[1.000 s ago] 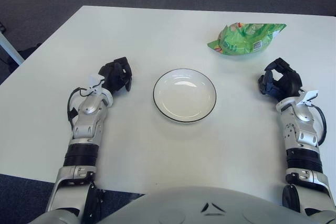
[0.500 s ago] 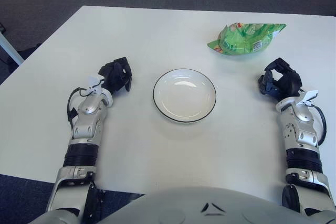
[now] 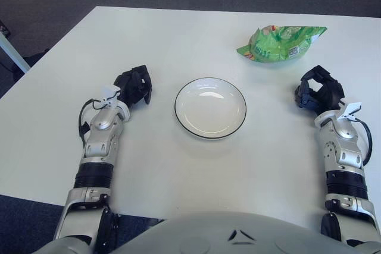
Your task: Put the snack into the plate.
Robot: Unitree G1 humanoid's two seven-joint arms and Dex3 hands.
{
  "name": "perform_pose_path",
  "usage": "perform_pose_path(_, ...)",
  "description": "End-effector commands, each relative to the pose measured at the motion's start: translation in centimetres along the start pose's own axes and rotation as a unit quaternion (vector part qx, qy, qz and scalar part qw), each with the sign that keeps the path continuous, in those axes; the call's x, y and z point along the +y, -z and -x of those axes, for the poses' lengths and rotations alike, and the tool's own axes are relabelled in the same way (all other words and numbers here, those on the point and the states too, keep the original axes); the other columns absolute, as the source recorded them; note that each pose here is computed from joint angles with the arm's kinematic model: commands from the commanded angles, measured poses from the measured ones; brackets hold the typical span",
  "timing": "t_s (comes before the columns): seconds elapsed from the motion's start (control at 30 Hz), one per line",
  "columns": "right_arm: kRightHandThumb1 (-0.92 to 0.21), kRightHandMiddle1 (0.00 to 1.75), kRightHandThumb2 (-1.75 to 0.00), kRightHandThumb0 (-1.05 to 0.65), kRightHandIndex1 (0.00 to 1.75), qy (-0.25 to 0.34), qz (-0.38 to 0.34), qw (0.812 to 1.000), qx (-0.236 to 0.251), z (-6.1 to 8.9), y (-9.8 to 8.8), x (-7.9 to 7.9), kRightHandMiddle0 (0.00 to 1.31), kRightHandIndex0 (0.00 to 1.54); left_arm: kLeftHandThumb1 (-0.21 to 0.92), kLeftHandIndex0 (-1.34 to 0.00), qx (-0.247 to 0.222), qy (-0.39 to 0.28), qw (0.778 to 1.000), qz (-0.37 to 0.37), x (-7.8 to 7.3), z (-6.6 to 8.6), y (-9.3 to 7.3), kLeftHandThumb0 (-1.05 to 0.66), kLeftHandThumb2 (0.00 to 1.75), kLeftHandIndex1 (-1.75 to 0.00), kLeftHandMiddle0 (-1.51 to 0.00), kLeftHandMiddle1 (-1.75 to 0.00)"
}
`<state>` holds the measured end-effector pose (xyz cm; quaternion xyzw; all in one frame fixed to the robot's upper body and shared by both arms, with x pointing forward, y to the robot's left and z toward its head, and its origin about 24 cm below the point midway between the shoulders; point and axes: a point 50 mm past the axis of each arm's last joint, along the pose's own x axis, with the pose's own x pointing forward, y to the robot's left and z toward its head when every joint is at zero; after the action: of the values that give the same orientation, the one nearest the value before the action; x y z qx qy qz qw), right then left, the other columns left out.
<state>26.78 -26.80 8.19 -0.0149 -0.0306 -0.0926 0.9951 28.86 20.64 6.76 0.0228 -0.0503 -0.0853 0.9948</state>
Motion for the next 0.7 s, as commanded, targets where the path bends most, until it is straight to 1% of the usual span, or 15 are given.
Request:
perform_pose_path(0.0, -0.32, 1.75, -1.32, -0.48, 1.75, 0.003, 0.024, 1.0, -0.008, 0.0, -1.7, -0.1, 0.62, 1.29, 0.92, -0.93, 0.048, 0.011, 0.999, 0.005, -0.7, 1.1, 2.5, -0.62, 0.99, -1.75, -1.35, -1.75)
perform_pose_path(0.17, -0.29, 1.75, -1.35, -0.49, 1.75, 0.003, 0.038, 0.999, -0.018, -0.5, -2.9, 0.1, 0.63, 1.25, 0.92, -0.92, 0.044, 0.015, 0.999, 0.001, -0.8, 1.0, 2.6, -0.61, 0.99, -1.75, -1.35, -1.75)
perform_pose_path(0.27, -0.29, 1.75, -1.35, -0.49, 1.75, 0.004, 0.049, 0.999, -0.023, -1.1, -3.6, -0.3, 0.63, 1.23, 0.92, -0.91, 0.043, 0.015, 0.999, -0.003, -0.9, 1.0, 2.6, -0.61, 1.0, -1.75, -1.35, -1.75)
perform_pose_path(0.3, -0.3, 1.75, -1.34, -0.49, 1.75, 0.005, 0.061, 0.998, -0.03, -1.5, -4.3, -0.6, 0.63, 1.22, 0.92, -0.91, 0.042, 0.013, 0.999, -0.006, -0.9, 1.0, 2.6, -0.61, 1.0, -1.75, -1.35, -1.75)
perform_pose_path(0.47, -0.35, 1.75, -1.28, -0.47, 1.75, 0.008, 0.118, 0.991, -0.058, -2.3, -6.7, -1.2, 0.59, 1.16, 0.92, -0.89, 0.043, 0.008, 0.999, -0.027, -1.0, 0.9, 2.7, -0.61, 1.0, -1.75, -1.32, -1.75)
perform_pose_path(0.57, -0.38, 1.75, -1.24, -0.46, 1.75, 0.007, 0.138, 0.988, -0.068, -2.4, -7.5, -1.1, 0.56, 1.14, 0.92, -0.88, 0.045, 0.008, 0.998, -0.032, -1.0, 0.8, 2.7, -0.6, 1.0, -1.75, -1.32, -1.75)
perform_pose_path(0.67, -0.41, 1.75, -1.2, -0.45, 1.75, -0.004, 0.169, 0.982, -0.089, -2.5, -9.0, -0.8, 0.53, 1.11, 0.92, -0.88, 0.043, 0.01, 0.998, -0.044, -1.0, 0.8, 2.8, -0.6, 0.99, -1.75, -1.32, -1.75)
